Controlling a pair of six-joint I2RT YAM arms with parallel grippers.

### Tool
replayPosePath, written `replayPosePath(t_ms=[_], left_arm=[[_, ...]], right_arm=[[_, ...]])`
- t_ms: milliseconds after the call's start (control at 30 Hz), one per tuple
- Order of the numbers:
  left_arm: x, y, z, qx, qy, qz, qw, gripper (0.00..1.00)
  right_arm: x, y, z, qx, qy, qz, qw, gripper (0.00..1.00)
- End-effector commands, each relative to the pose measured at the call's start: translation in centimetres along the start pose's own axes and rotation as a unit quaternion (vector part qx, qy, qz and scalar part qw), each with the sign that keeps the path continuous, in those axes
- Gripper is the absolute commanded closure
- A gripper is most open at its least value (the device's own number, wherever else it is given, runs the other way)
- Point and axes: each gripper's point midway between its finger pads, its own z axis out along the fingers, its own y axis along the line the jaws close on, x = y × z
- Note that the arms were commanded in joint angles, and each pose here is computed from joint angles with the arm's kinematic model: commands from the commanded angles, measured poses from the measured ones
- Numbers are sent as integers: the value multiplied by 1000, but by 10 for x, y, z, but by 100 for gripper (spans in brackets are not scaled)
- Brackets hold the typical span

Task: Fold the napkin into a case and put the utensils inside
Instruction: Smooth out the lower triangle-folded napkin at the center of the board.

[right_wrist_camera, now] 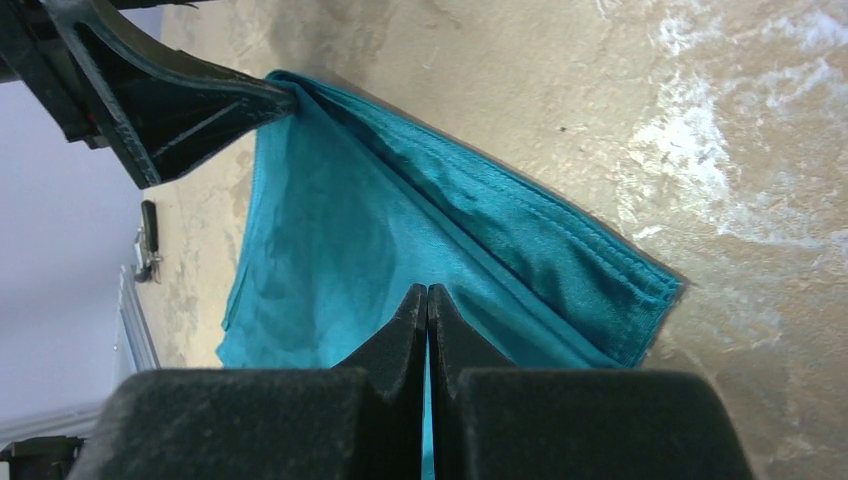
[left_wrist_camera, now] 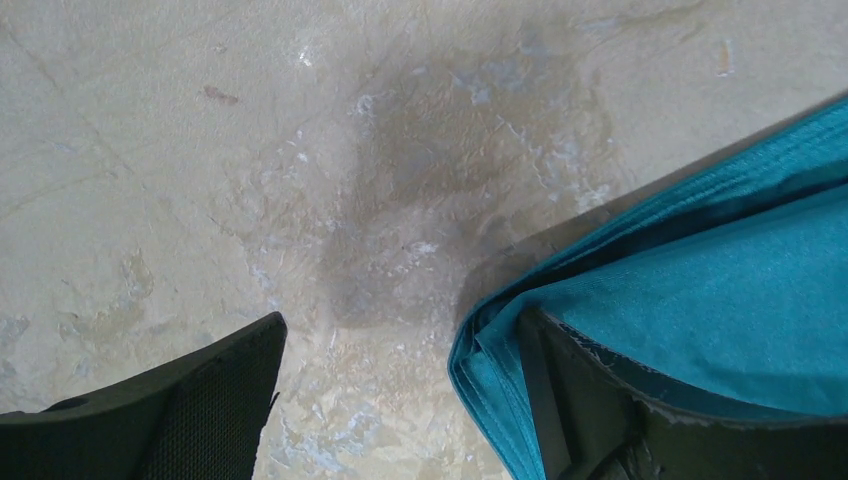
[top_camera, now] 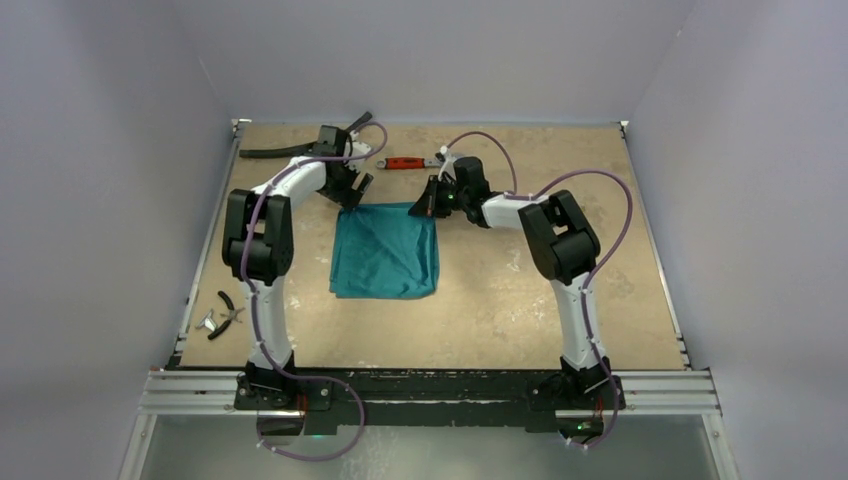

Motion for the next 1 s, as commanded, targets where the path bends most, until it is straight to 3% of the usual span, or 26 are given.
replayPosePath(t_ms=[0, 300, 500, 667, 967], left_arm=[[-15, 19, -1, -42, -28, -5, 999, 17], [-13, 30, -12, -70, -29, 13, 997, 25], [-21, 17, -31, -31, -51, 17, 998, 25], [-21, 28, -42, -47, -51, 29, 997, 25], [0, 40, -28, -47, -23, 34, 998, 26]], right_arm=[[-10, 5, 6, -21, -10, -8, 1000, 100], [5, -24, 9, 3, -1, 8, 1000, 100], [13, -38, 7, 21, 2, 15, 1000, 100], [18, -49, 4, 38, 9, 14, 999, 100], [29, -52, 1, 35, 17, 12, 999, 100]])
